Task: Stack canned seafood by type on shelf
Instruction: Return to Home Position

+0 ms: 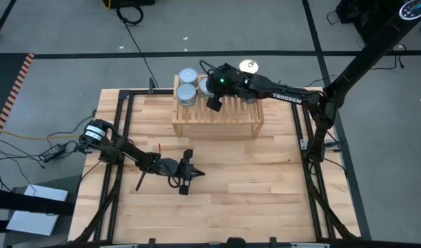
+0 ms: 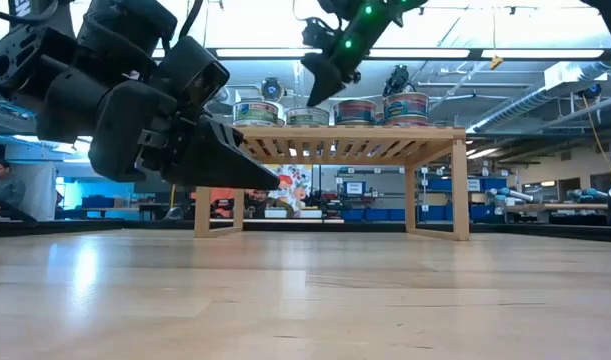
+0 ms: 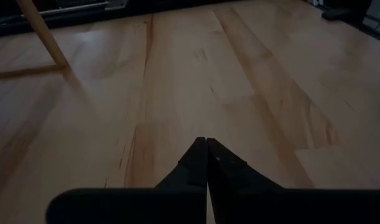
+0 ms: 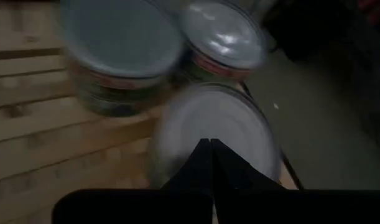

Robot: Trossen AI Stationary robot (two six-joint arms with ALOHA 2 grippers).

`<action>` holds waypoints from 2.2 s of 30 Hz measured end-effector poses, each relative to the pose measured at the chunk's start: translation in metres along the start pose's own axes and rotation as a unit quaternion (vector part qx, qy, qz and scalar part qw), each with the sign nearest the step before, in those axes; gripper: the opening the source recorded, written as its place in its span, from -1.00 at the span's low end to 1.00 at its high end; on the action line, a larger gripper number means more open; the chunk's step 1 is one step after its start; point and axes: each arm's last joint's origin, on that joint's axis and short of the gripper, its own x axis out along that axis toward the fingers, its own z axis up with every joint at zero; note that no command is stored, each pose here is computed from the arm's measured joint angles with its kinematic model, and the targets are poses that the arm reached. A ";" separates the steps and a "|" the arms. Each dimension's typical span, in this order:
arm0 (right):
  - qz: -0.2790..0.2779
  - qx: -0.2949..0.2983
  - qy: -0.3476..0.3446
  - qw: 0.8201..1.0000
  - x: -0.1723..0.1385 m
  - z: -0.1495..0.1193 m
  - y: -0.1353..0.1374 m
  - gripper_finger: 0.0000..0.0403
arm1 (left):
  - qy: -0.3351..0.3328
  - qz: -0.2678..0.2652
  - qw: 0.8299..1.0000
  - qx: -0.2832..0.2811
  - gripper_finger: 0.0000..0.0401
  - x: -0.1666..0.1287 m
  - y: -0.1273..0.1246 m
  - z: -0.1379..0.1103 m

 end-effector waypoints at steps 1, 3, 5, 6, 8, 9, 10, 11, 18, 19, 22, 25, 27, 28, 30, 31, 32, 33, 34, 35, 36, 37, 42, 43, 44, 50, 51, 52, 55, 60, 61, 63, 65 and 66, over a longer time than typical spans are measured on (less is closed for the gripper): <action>0.003 -0.010 -0.004 1.000 -0.004 0.002 0.002 -0.99 | 0.002 -0.001 1.000 0.001 -0.98 -0.001 0.000 0.001; 0.012 -0.031 -0.008 0.999 -0.014 0.004 0.010 -0.99 | -0.004 -0.002 1.000 0.000 -0.98 -0.004 0.000 0.006; 0.020 -0.040 -0.020 0.999 -0.024 0.004 0.018 -0.99 | -0.008 -0.005 1.000 0.001 -0.98 -0.011 -0.001 0.012; 0.023 -0.045 -0.031 0.998 -0.029 0.003 0.023 -0.99 | -0.014 -0.007 1.000 0.001 -0.98 -0.014 -0.001 0.016; 0.030 -0.057 -0.057 0.996 -0.036 -0.002 0.035 -0.99 | -0.024 -0.012 1.000 0.000 -0.98 -0.025 -0.001 0.019; 0.033 -0.058 -0.069 0.995 -0.039 -0.007 0.040 -0.99 | -0.032 -0.013 0.999 -0.001 -0.98 -0.028 -0.001 0.020; 0.038 -0.060 -0.077 0.994 -0.041 -0.012 0.046 -0.99 | -0.041 -0.015 0.999 -0.003 -0.98 -0.032 -0.001 0.022; 0.042 -0.062 -0.086 0.993 -0.044 -0.019 0.052 -0.99 | -0.043 -0.015 0.999 -0.004 -0.98 -0.036 0.000 0.021; 0.073 -0.041 -0.137 0.987 -0.069 -0.067 0.079 -1.00 | -0.076 -0.012 0.997 -0.015 -0.98 -0.045 0.003 0.020; 0.079 -0.036 -0.151 0.985 -0.075 -0.072 0.081 -1.00 | -0.076 -0.012 0.997 -0.015 -0.98 -0.045 0.003 0.020; 0.114 -0.029 -0.180 0.977 -0.095 -0.091 0.089 -1.00 | -0.083 -0.012 0.996 -0.016 -0.98 -0.045 0.003 0.021; 0.141 -0.021 -0.202 0.969 -0.109 -0.114 0.095 -1.00 | -0.090 -0.012 0.996 -0.015 -0.98 -0.045 0.003 0.022; 0.152 -0.009 -0.221 0.963 -0.118 -0.128 0.097 -1.00 | -0.094 -0.011 0.995 -0.012 -0.98 -0.045 0.003 0.023; 0.152 -0.004 -0.224 0.963 -0.120 -0.137 0.098 -1.00 | -0.098 -0.010 0.995 -0.011 -0.98 -0.045 0.003 0.024; 0.155 0.009 -0.231 0.960 -0.126 -0.152 0.099 -1.00 | -0.098 -0.010 0.995 -0.010 -0.98 -0.045 0.003 0.024; 0.158 0.011 -0.230 0.960 -0.127 -0.161 0.100 -1.00 | -0.098 -0.010 0.995 -0.010 -0.98 -0.045 0.003 0.023; 0.162 0.015 -0.231 0.959 -0.129 -0.168 0.100 -1.00 | -0.100 -0.010 0.995 -0.010 -0.98 -0.045 0.003 0.024; 0.166 0.019 -0.238 0.957 -0.131 -0.175 0.099 -0.99 | -0.102 -0.010 0.995 -0.011 -0.98 -0.045 0.003 0.024; 0.172 0.021 -0.246 0.954 -0.134 -0.181 0.099 -0.99 | -0.105 -0.010 0.994 -0.013 -0.98 -0.046 0.003 0.025; 0.180 0.018 -0.255 0.950 -0.137 -0.188 0.099 -0.99 | -0.107 -0.010 0.994 -0.015 -0.98 -0.046 0.003 0.025; 0.188 0.013 -0.265 0.946 -0.139 -0.195 0.098 -0.99 | -0.108 -0.010 0.994 -0.018 -0.98 -0.046 0.003 0.026; 0.196 0.012 -0.276 0.941 -0.142 -0.202 0.097 -0.99 | -0.108 -0.010 0.994 -0.020 -0.98 -0.046 0.003 0.026; 0.222 0.029 -0.315 0.922 -0.149 -0.235 0.085 -0.99 | -0.107 -0.010 0.994 -0.014 -0.98 -0.046 0.003 0.025; 0.225 0.033 -0.317 0.921 -0.149 -0.241 0.084 -0.99 | -0.107 -0.009 0.994 -0.009 -0.98 -0.046 0.003 0.025; 0.227 0.035 -0.318 0.920 -0.149 -0.247 0.082 -0.99 | -0.108 -0.008 0.994 -0.008 -0.98 -0.046 0.004 0.026; 0.233 0.047 -0.343 0.909 -0.150 -0.273 0.075 -0.99 | -0.113 -0.003 0.993 -0.018 -0.98 -0.044 0.013 0.027; 0.233 0.048 -0.348 0.907 -0.150 -0.277 0.074 -0.99 | -0.114 -0.008 0.993 -0.024 -0.98 -0.043 0.014 0.027; 0.235 0.049 -0.353 0.904 -0.150 -0.280 0.073 -0.99 | -0.114 -0.013 0.993 -0.026 -0.98 -0.043 0.016 0.027; 0.245 0.058 -0.357 0.900 -0.152 -0.288 0.072 -0.99 | -0.116 -0.022 0.993 -0.028 -0.98 -0.042 0.020 0.027; 0.249 0.065 -0.349 0.901 -0.156 -0.296 0.068 -0.99 | -0.129 -0.011 0.991 -0.027 -0.98 -0.048 0.028 0.031; 0.249 0.065 -0.350 0.901 -0.157 -0.297 0.068 -0.99 | -0.133 -0.008 0.991 -0.023 -0.98 -0.050 0.030 0.031; 0.247 0.066 -0.349 0.902 -0.159 -0.300 0.066 -0.99 | -0.142 -0.004 0.990 -0.021 -0.98 -0.058 0.033 0.032; 0.245 0.067 -0.349 0.902 -0.161 -0.302 0.065 -0.99 | -0.151 -0.001 0.988 -0.022 -0.98 -0.067 0.036 0.032; 0.245 0.068 -0.351 0.901 -0.162 -0.304 0.064 -0.99 | -0.156 0.001 0.988 -0.024 -0.98 -0.072 0.038 0.031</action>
